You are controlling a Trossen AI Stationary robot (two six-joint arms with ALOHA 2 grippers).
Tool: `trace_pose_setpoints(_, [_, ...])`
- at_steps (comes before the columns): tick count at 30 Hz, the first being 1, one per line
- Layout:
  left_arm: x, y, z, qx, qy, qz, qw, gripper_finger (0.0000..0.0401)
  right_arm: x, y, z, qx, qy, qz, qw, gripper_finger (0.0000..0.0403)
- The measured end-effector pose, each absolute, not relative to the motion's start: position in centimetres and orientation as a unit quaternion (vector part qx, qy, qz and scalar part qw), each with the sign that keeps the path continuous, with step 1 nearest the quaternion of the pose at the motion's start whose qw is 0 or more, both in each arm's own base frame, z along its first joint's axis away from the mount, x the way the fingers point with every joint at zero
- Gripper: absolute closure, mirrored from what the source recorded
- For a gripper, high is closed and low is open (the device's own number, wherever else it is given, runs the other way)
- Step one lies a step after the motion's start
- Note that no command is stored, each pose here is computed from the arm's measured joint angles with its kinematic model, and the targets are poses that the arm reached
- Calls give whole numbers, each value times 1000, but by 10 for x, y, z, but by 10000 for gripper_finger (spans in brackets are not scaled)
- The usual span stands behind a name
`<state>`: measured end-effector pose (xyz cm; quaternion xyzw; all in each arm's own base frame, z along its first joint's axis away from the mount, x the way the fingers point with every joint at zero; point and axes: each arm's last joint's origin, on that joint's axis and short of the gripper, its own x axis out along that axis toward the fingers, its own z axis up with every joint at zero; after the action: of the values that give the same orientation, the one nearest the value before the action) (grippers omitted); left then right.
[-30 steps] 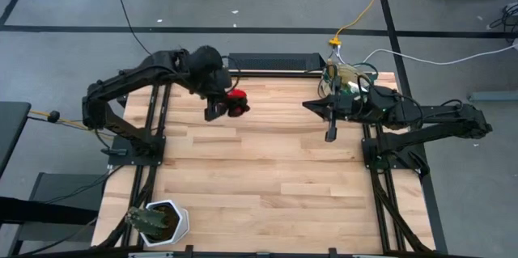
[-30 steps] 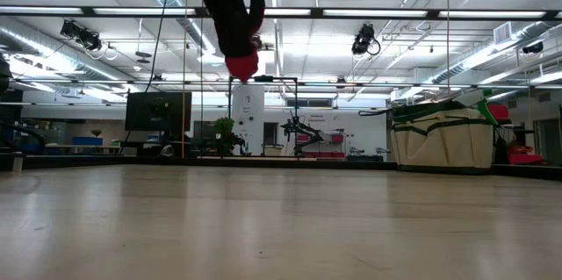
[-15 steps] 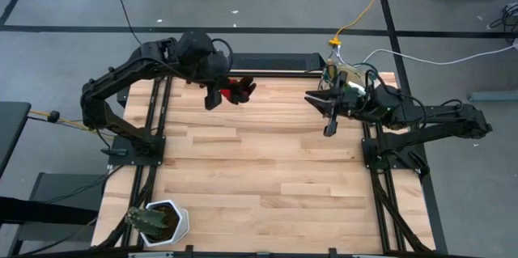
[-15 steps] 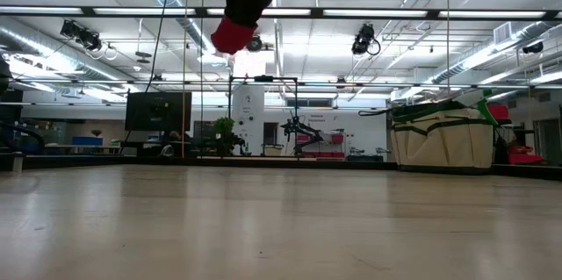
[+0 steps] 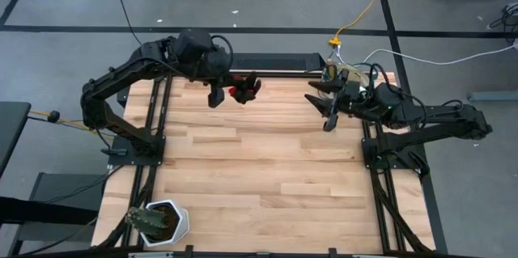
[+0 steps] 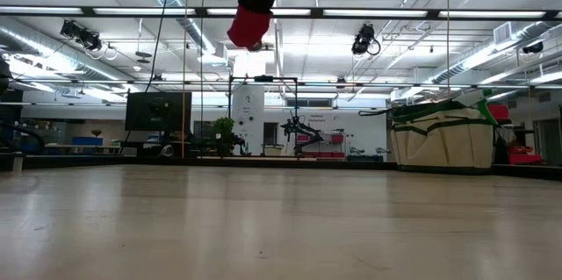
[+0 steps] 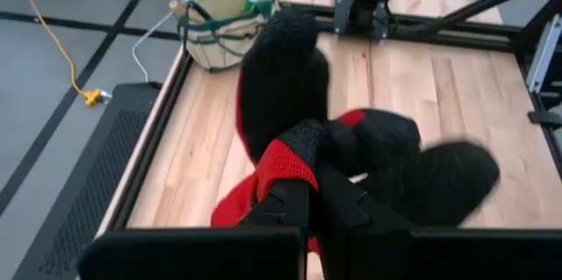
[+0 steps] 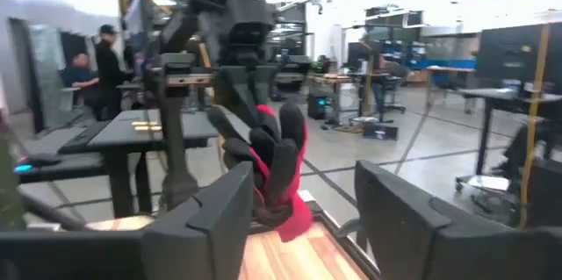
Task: Pick & Place Garden tools in Gardening bag
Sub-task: Put the red gloves scissors into the gardening bag
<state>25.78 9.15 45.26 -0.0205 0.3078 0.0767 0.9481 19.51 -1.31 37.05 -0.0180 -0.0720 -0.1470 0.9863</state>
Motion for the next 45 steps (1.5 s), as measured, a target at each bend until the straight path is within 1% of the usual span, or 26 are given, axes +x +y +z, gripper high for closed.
trace_pose_setpoints(8, [261, 93, 457, -15, 283, 80, 956, 396, 194, -17, 375, -7, -98, -164, 982, 146])
trace_pose_setpoints(14, [263, 94, 461, -11, 260, 83, 962, 396, 193, -21, 379, -6, -116, -175, 978, 121])
trace_pose_setpoints(26, [267, 95, 469, 1, 215, 87, 973, 396, 190, -27, 385, -4, -152, -188, 970, 119])
trace_pose_setpoints(40, [271, 96, 478, 14, 165, 90, 982, 396, 202, -29, 378, -7, -135, -188, 973, 119])
trace_pose_setpoints(45, [280, 98, 475, 3, 158, 79, 984, 396, 210, -29, 375, -8, -133, -180, 975, 119])
